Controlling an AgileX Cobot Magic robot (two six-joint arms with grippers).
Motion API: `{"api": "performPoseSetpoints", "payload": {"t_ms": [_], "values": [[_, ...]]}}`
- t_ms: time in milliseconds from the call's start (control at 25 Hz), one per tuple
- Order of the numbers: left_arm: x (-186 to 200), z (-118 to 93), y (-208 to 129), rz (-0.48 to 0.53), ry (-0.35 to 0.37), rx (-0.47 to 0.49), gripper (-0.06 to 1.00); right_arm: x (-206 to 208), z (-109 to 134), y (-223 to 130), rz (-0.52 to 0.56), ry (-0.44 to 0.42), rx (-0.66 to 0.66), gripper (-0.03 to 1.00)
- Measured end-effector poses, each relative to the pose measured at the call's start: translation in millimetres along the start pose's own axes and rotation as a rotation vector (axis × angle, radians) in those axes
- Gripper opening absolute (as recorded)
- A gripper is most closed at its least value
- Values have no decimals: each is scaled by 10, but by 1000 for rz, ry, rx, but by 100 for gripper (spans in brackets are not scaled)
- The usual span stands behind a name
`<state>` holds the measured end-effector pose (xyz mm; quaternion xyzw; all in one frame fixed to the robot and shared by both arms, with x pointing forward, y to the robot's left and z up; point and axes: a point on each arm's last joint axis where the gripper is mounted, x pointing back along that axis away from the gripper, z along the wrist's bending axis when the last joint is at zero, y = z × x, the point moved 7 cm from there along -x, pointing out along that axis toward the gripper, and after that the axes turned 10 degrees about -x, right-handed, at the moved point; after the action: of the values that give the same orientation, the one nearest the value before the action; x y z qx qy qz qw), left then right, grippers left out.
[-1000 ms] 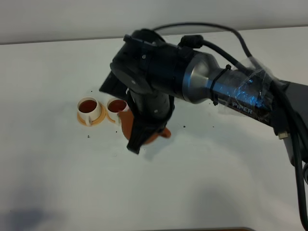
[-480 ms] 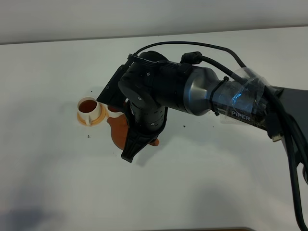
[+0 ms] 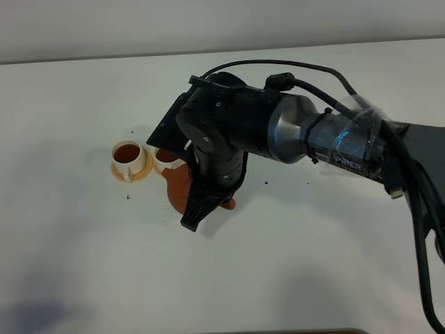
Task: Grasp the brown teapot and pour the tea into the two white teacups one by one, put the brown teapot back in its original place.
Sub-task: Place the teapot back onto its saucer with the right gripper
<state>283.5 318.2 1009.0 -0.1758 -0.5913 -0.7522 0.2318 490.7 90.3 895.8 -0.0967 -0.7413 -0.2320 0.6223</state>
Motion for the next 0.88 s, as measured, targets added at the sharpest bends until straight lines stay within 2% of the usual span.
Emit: {"api": "performPoseSetpoints", "payload": {"t_ms": [160, 320, 520, 680, 880], "values": [[0, 0, 0, 0, 0, 0, 26, 121, -218, -1, -21, -28, -29, 9], [0, 0, 0, 0, 0, 0, 26, 273, -672, -28, -64, -64, -117, 9], [0, 0, 0, 0, 0, 0, 26, 276, -1206, 5, -169, -102, -224, 9], [0, 0, 0, 0, 0, 0, 26, 278, -1463, 3, -230, -90, -355, 9], [0, 0, 0, 0, 0, 0, 26, 181, -1645, -1, -225, -77, -489, 9]]}}
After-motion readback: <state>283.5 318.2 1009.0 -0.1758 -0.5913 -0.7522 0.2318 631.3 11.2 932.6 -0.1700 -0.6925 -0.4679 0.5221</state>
